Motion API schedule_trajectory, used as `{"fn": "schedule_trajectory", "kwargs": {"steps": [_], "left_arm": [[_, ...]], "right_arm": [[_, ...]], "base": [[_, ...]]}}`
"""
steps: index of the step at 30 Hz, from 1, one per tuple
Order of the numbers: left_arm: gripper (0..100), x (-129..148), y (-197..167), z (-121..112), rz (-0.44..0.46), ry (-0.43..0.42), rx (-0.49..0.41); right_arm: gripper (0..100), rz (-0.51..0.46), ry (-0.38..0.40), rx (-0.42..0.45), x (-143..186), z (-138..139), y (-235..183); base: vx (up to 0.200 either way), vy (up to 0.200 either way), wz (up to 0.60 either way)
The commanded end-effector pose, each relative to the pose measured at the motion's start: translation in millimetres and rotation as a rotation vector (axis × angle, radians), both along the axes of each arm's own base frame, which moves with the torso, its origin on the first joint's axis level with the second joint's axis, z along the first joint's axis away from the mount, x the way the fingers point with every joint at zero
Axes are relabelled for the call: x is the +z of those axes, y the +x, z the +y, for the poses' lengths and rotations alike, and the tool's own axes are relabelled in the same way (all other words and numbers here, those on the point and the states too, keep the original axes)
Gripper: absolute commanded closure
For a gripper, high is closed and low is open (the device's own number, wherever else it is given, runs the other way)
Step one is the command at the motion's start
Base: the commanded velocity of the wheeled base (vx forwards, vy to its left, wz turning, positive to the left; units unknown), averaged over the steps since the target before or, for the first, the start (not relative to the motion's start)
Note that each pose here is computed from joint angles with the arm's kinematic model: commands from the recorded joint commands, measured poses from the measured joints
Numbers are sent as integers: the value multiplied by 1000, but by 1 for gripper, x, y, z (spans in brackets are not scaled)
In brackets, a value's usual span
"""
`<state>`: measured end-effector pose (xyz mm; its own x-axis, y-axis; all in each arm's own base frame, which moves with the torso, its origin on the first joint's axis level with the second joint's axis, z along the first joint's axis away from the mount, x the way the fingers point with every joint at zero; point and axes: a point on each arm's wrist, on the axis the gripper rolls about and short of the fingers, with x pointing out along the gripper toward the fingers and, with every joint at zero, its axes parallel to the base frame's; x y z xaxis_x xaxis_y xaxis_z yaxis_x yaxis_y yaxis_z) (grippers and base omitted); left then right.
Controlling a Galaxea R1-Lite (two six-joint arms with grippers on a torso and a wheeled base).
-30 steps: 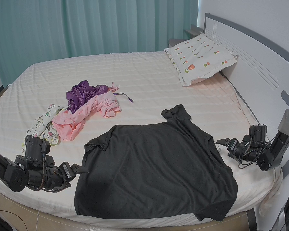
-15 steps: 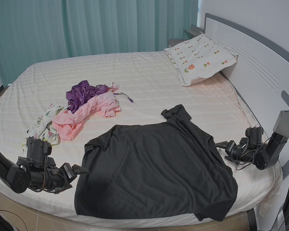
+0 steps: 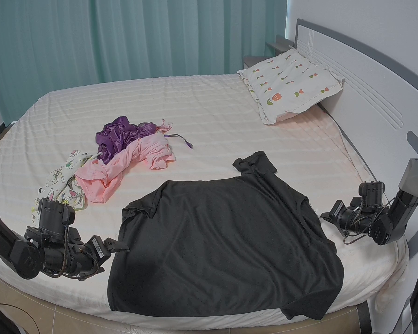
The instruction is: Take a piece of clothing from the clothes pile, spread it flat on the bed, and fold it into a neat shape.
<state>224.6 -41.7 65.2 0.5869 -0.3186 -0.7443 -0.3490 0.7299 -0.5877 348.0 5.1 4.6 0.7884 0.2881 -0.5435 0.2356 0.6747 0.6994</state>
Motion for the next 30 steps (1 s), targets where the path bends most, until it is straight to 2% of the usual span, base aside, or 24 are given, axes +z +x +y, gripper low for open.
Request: {"fn": "schedule_trajectory", "kwargs": {"steps": [1, 7, 13, 21, 26, 27, 30], "left_arm": [[0, 0, 0, 0, 2, 0, 1], [0, -2, 1, 0, 8, 1, -1], [0, -2, 1, 0, 8, 2, 2], [0, -4, 2, 0, 15, 3, 1], [0, -5, 2, 0, 20, 3, -1], [0, -6, 3, 0, 22, 5, -2], [0, -7, 3, 0, 26, 7, -4]], "right_arm": [[100, -43, -6, -15, 17, -5, -5], [100, -98, -27, -74, 36, -24, -7], [100, -94, -77, -95, 29, -41, -6], [100, -70, -73, -68, 23, -36, -10], [100, -65, -76, -27, 22, -19, -10], [0, -61, -78, -20, 21, -18, -11], [0, -59, -77, 3, 18, -10, -11]], "base": [[0, 0, 0], [0, 0, 0], [0, 0, 0], [0, 0, 0], [0, 0, 0], [0, 0, 0], [0, 0, 0]]}}
